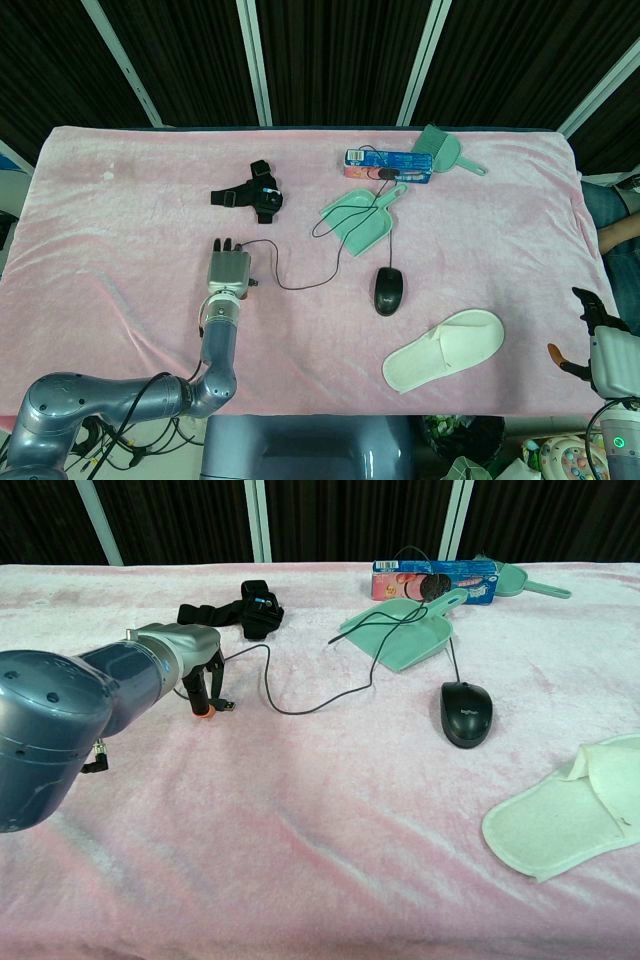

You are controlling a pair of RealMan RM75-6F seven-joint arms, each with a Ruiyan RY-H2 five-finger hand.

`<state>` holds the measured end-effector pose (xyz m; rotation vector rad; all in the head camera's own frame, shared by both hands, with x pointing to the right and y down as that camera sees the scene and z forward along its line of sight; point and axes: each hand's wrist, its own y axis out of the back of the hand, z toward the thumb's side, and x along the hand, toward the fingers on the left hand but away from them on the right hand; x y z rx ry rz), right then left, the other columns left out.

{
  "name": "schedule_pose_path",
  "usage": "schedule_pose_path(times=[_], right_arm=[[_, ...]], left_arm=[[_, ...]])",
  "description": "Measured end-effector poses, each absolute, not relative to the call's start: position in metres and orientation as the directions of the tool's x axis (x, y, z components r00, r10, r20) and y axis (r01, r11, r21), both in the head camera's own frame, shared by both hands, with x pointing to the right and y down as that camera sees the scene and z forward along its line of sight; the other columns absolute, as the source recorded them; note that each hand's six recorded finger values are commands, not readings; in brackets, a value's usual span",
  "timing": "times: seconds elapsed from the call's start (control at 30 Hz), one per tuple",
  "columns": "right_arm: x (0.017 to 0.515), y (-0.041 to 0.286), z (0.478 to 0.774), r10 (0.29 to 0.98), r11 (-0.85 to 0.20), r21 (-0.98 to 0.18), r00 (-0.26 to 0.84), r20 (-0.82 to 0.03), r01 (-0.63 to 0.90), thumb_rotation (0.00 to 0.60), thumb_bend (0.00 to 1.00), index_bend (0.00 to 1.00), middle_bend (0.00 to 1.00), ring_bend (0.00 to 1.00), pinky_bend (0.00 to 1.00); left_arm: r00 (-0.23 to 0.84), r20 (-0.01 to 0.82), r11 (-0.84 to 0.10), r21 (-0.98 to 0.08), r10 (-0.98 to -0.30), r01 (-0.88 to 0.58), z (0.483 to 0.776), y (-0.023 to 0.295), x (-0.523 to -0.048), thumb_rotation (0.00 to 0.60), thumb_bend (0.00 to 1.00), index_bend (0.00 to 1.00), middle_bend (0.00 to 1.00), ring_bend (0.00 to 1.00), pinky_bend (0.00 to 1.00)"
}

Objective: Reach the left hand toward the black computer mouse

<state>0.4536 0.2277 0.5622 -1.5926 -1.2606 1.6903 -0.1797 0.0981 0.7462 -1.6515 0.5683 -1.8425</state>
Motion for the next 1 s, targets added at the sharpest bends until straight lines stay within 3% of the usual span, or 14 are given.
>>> schedule_pose_path(times=[1.0], right_arm=[[0.4534,0.2264,0.5608,0.855,-0.449,-0.870,-0.186,-0.485,0.204,0.600,0.16,0.14,0.13,0.33,0.28]], left_arm=[[-0.054,0.733,-0.732,-0.667,-0.678,0.140,0.7455,0.0977,-0.1807,0.600,0.38,0.58,0.19,0.03,0.02]])
